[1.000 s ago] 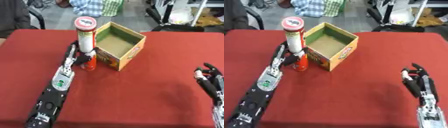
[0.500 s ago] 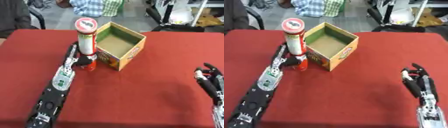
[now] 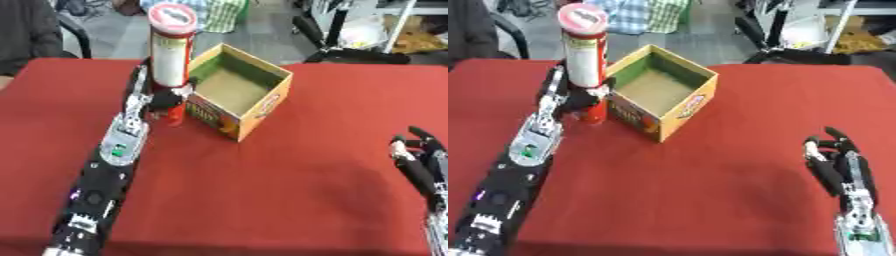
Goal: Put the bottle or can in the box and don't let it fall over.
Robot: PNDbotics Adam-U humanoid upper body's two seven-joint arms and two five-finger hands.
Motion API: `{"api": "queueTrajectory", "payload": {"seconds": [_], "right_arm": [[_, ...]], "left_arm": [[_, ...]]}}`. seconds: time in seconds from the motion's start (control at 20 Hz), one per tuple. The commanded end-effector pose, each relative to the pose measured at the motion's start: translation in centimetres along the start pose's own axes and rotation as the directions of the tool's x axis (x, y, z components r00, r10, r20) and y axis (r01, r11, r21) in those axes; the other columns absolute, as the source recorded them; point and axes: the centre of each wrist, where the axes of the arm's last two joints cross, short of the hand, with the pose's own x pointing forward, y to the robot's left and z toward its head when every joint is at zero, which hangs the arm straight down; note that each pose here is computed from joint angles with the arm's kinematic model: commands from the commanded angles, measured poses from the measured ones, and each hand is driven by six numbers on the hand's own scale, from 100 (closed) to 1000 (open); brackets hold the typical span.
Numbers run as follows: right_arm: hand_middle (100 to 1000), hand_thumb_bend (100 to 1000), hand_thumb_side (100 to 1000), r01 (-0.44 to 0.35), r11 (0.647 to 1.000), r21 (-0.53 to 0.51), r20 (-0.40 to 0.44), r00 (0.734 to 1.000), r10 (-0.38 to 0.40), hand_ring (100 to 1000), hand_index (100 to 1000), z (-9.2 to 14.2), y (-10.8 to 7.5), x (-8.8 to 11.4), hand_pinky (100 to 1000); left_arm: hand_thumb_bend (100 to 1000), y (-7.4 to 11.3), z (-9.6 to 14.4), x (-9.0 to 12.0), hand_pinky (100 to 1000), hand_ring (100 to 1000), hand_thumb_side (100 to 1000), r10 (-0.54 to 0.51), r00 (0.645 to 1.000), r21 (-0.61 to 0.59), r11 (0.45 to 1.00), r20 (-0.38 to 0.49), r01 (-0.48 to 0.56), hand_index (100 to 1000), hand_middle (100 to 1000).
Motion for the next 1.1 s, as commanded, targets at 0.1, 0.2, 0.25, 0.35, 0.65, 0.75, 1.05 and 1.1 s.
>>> {"api": "queueTrajectory", "payload": {"seconds": [0.1, 0.2, 0.25, 0.35, 0.65, 0.75, 1.05, 1.1], "right_arm": [[639, 100, 497, 0.003, 1.000, 0.029, 0.039, 0.999, -0.004, 616, 904, -0.5, 0.5, 1.0, 690], [639, 100, 496, 0.007, 0.999, 0.042, 0.047, 0.999, -0.009, 616, 904, -0.6, 0.9, 1.2, 689], [639, 100, 496, 0.010, 0.999, 0.048, 0.051, 0.999, -0.012, 616, 904, -0.6, 1.0, 1.3, 689], [639, 100, 496, 0.014, 0.998, 0.060, 0.059, 0.998, -0.017, 616, 904, -0.7, 1.3, 1.6, 689], [638, 100, 497, 0.020, 0.996, 0.083, 0.077, 0.997, -0.026, 616, 904, -0.9, 1.9, 2.1, 689], [638, 100, 497, 0.020, 0.996, 0.084, 0.080, 0.996, -0.026, 616, 904, -0.9, 1.9, 2.1, 689], [638, 100, 496, 0.018, 0.997, 0.078, 0.080, 0.997, -0.024, 616, 904, -0.9, 1.7, 2.1, 689], [638, 100, 495, 0.018, 0.997, 0.075, 0.080, 0.997, -0.024, 615, 903, -0.9, 1.7, 2.1, 689]], "left_arm": [[100, 0.2, -2.7, 2.8, 794, 788, 100, 0.006, 0.998, -0.019, 1.000, 0.057, -0.005, 578, 439], [141, -0.7, -3.6, 3.1, 797, 800, 102, 0.023, 0.998, -0.047, 0.999, 0.052, -0.021, 601, 474], [148, -1.2, -3.9, 3.1, 798, 801, 108, 0.034, 0.998, -0.064, 0.997, 0.048, -0.031, 604, 478], [209, -2.3, -4.4, 2.9, 801, 810, 160, 0.035, 0.998, -0.105, 0.994, 0.045, -0.030, 632, 521], [737, -3.4, -4.7, 0.9, 871, 944, 624, -0.120, 0.992, -0.203, 0.971, 0.037, 0.125, 930, 925], [812, -3.2, -4.5, -0.1, 904, 982, 697, -0.206, 0.978, -0.221, 0.954, 0.010, 0.203, 986, 990], [871, -0.9, -3.6, -2.3, 916, 1000, 766, -0.361, 0.927, -0.135, 0.928, -0.098, 0.347, 1000, 1000], [846, -0.4, -3.5, -2.3, 906, 999, 745, -0.371, 0.923, -0.107, 0.926, -0.099, 0.361, 1000, 1000]]}}
